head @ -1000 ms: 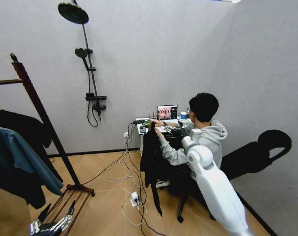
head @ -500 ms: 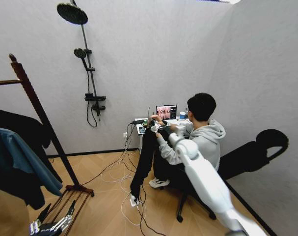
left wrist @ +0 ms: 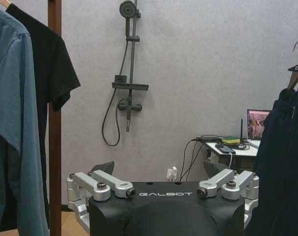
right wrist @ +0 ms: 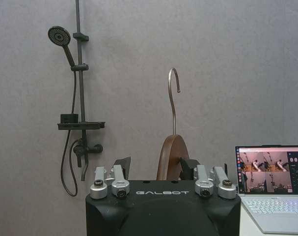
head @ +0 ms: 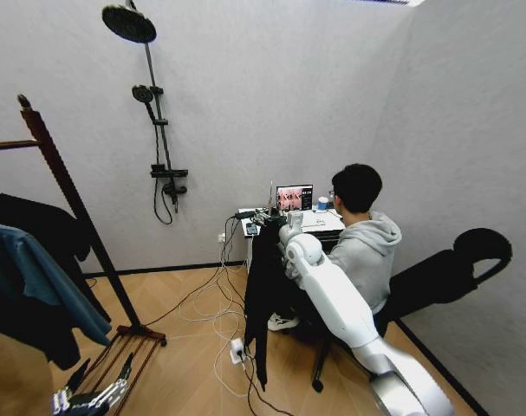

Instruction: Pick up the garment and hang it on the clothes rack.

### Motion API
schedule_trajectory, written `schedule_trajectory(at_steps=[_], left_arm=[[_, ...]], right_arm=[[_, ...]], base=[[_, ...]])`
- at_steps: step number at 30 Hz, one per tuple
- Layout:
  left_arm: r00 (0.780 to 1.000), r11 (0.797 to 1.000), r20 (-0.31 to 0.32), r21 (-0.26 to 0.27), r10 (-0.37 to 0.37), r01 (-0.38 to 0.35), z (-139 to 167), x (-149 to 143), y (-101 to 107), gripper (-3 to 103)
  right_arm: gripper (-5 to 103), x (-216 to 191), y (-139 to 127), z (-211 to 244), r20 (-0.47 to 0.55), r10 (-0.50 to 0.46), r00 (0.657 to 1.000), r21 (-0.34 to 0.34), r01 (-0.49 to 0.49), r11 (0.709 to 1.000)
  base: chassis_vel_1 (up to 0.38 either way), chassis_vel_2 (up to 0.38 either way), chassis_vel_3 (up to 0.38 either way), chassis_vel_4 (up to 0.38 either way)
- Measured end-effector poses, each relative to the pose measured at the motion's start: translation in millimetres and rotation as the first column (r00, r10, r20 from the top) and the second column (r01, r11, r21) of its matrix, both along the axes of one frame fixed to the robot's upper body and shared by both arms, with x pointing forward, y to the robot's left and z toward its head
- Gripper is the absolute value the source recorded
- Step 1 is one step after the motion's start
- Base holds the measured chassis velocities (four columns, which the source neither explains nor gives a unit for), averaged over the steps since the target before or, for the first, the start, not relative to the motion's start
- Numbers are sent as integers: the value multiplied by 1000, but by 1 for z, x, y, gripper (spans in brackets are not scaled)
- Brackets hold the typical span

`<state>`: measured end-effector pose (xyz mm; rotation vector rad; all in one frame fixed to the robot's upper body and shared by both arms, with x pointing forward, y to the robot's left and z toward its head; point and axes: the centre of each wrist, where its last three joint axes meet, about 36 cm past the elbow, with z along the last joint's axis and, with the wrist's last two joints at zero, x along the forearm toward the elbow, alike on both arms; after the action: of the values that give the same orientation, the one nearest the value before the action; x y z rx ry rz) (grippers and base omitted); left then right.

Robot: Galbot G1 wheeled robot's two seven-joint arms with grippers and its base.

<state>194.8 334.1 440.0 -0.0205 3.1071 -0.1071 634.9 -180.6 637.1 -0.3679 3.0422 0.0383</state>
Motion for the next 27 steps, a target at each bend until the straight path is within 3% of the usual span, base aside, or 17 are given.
schedule_trajectory(at_steps=[6, 12, 14, 27], left_arm=[[1000, 1000, 0, 0, 0, 0, 0, 0, 0, 100], [1000, 1000, 0, 0, 0, 0, 0, 0, 0, 100], [1000, 1000, 0, 0, 0, 0, 0, 0, 0, 100], [1000, 1000, 0, 0, 0, 0, 0, 0, 0, 100]], right_arm=[[41, 3, -12, 5, 18, -22, 1000, -7, 22, 1000], [15, -1, -23, -2, 2, -33, 999, 5, 33, 999], [11, -2, -23, -6, -4, -33, 999, 8, 33, 999], [10, -29, -36, -18, 6, 10, 1000, 38, -10, 999]], base=[[0, 0, 0, 0], [0, 0, 0, 0], [0, 0, 0, 0], [0, 0, 0, 0]])
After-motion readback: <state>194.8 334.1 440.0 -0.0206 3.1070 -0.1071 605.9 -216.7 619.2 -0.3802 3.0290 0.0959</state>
